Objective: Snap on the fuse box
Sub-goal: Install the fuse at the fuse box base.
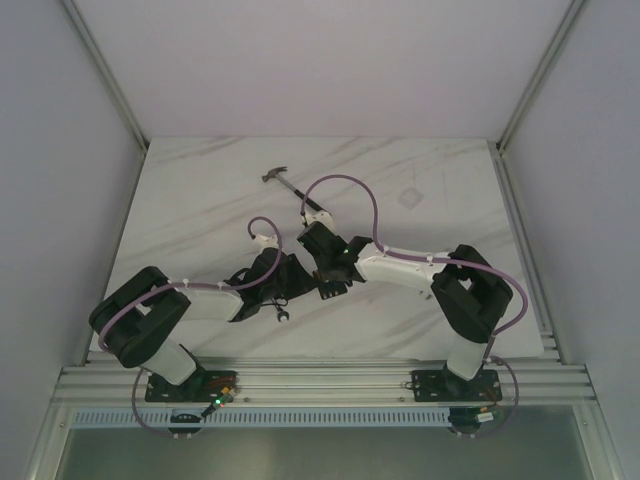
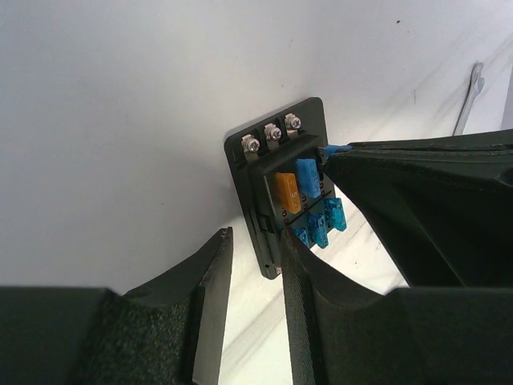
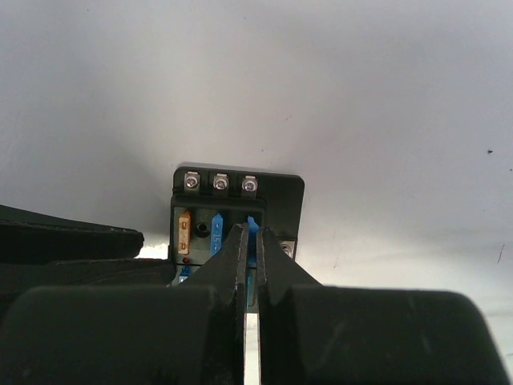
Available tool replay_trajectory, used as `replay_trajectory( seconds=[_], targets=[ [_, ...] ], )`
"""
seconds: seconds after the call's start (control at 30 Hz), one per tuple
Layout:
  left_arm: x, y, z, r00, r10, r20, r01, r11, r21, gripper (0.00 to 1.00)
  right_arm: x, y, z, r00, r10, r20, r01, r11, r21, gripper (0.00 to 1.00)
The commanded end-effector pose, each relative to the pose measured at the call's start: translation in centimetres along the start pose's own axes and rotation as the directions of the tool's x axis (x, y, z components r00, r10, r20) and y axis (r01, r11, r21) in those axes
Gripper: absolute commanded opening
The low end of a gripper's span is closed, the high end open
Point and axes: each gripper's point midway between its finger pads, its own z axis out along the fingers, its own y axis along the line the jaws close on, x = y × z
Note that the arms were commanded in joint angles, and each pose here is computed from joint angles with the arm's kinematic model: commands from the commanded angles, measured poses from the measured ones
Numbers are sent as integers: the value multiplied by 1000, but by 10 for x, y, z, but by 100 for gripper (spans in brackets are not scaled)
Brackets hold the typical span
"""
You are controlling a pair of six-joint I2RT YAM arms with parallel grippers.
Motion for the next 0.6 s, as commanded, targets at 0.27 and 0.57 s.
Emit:
replay_trajectory(
  seconds=[0.27,0.57],
  targets=[
    [-1,-11,4,1000,-20,-5,20,999,44,38,-1,0,0,1000,22,0,-22,999,27,0],
    [-1,-10,4,1000,-19,-3,19,999,41,39,7,5,7,1000,7,-31,-6,1000,10,3]
  ],
)
